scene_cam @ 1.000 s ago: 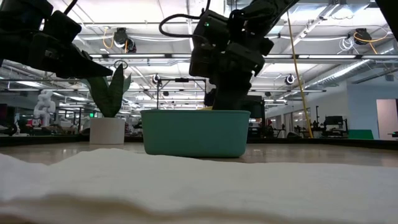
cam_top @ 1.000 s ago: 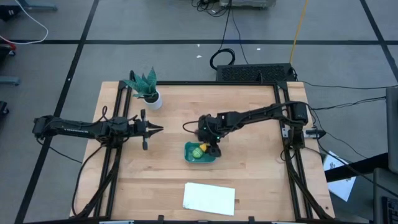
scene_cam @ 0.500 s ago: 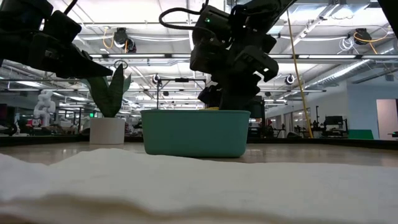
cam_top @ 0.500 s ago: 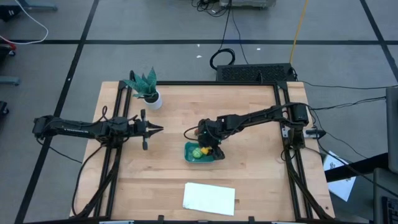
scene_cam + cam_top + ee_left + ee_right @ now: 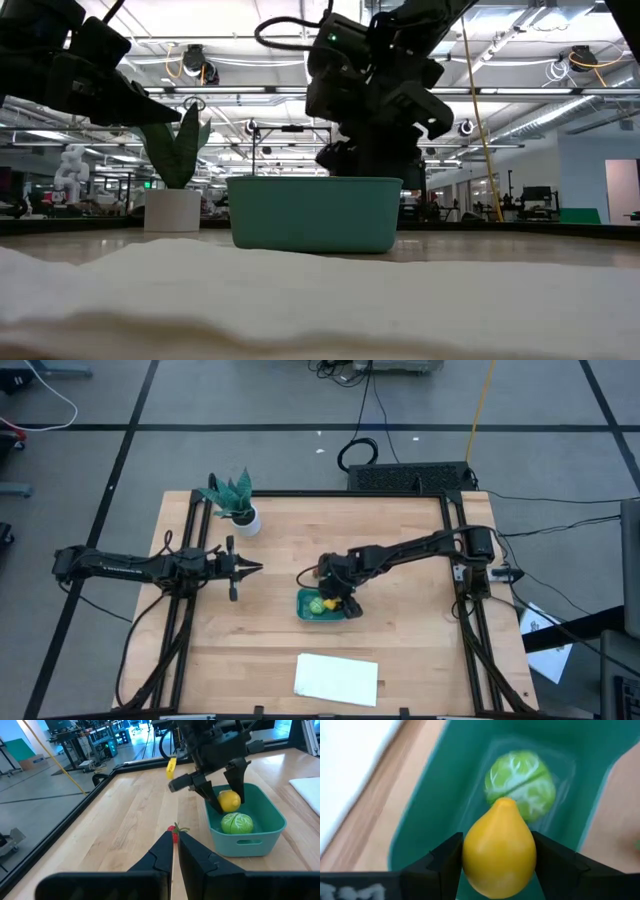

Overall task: Pick and placing Produce into tupperware
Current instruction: Put the lemon into the blue bin

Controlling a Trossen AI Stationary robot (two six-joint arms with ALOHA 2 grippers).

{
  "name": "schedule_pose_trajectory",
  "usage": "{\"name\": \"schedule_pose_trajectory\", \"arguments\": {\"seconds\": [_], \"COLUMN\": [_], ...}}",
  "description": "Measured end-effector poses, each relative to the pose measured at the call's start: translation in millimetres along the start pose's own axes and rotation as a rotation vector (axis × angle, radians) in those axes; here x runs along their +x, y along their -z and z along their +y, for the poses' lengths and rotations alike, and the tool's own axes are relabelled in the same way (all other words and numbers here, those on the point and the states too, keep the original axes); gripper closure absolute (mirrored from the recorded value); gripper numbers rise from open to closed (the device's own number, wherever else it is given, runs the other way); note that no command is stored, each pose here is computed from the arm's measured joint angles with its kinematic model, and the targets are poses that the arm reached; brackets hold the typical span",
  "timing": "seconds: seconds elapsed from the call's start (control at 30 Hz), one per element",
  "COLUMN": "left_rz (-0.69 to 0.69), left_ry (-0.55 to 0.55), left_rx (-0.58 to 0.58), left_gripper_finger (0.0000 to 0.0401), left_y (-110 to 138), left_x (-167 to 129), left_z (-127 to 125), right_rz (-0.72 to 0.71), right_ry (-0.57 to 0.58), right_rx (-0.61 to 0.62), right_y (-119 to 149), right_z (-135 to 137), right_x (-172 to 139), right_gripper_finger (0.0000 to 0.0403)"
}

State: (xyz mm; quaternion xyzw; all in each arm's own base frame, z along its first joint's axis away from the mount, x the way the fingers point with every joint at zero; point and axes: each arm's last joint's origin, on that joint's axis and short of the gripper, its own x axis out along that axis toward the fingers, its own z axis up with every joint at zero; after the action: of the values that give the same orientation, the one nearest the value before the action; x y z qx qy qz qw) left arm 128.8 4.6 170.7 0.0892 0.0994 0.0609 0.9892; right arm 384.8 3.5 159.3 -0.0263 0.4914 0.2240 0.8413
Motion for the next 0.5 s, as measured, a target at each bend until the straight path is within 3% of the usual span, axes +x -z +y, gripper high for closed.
{"name": "schedule_pose_trajectory", "arguments": {"seconds": [0.5], "left_rz": [0.008], "left_ry": [0.001], "left_rx": [0.003], "left_gripper_finger": [0.0368], "left_y": [0.8], "left_x": [0.0], "left_z": [-0.1], "right_rz": [0.04], "right_ry": [-0.016], "right_rx": [0.005], "right_y": [6.8], "right_z": [-3.5], "right_x": [14.2], "right_gripper_finger": [0.0204]}}
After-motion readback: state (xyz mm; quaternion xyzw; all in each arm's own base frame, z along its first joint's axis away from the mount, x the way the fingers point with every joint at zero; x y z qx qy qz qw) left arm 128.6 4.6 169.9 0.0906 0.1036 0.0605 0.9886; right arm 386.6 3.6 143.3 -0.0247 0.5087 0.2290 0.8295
